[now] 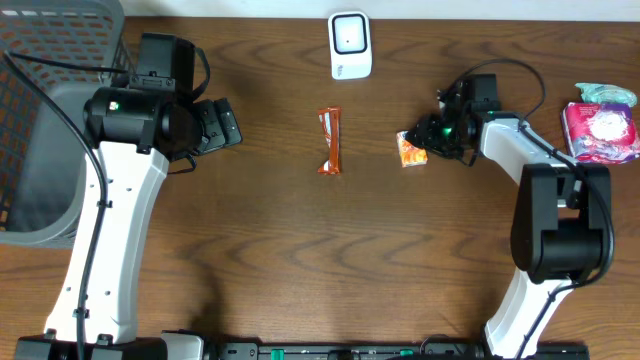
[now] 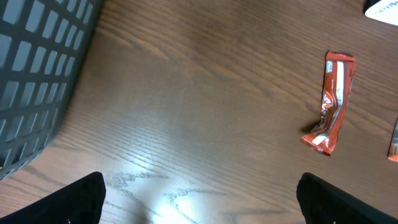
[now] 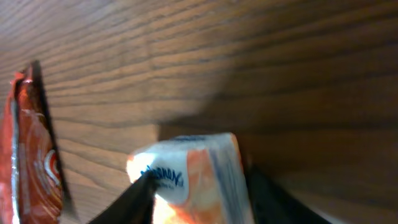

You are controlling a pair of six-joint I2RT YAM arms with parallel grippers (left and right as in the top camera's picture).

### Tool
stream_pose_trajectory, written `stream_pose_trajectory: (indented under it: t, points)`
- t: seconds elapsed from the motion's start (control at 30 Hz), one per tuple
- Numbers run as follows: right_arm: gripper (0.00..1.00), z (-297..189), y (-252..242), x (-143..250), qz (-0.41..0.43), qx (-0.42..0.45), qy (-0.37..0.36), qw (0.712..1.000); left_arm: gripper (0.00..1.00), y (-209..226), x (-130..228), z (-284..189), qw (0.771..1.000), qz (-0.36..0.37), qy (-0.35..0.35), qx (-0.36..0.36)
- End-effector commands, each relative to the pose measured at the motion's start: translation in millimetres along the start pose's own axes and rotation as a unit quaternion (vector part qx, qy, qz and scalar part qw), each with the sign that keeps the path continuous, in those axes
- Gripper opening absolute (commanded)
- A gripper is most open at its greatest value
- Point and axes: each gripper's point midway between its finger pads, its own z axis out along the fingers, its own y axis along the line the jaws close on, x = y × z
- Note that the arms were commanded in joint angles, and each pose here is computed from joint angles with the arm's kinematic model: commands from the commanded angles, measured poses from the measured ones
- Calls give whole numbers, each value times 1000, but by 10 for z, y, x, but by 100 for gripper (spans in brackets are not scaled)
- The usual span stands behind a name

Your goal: Scan the item barcode

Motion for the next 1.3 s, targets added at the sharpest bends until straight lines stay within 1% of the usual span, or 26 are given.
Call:
stream_pose_trajectory:
  t: [0.0, 0.13, 0.2, 0.23, 0.33, 0.47, 0.57, 0.6, 1.17, 1.23, 1.27]
  points:
    - [31, 179, -90, 224, 15, -40, 50, 998, 98, 30, -6, -30, 1000, 1, -5, -4]
    - [15, 102, -79, 192, 31, -75, 53, 995, 98, 30, -5, -30, 1000, 1, -5, -4]
    - [4, 60, -59, 187, 43, -96, 57, 993, 98, 30, -6, -30, 1000, 1, -5, -4]
    - [1, 23, -15, 184, 54, -119, 61, 990, 98, 30, -5, -30, 1000, 1, -5, -4]
    - [1, -149, 231, 153, 69, -220, 74, 970, 98, 30, -6, -30, 1000, 1, -5, -4]
    - [1, -577, 649, 105, 47, -394, 91, 913, 98, 30, -6, -30, 1000, 1, -5, -4]
    - [1, -821, 824, 129, 29, -471, 105, 875, 98, 30, -5, -30, 1000, 1, -5, -4]
    - [1, -920, 888, 141, 18, -500, 110, 859, 98, 30, -6, -30, 1000, 1, -5, -4]
    - [1, -920, 900, 142, 25, -500, 116, 858, 98, 30, -6, -30, 1000, 1, -5, -4]
    - [1, -880, 882, 135, 26, -489, 113, 864, 98, 30, -5, -30, 1000, 1, -5, -4]
    - [1, -821, 857, 125, 33, -473, 111, 873, 98, 30, -6, -30, 1000, 1, -5, -4]
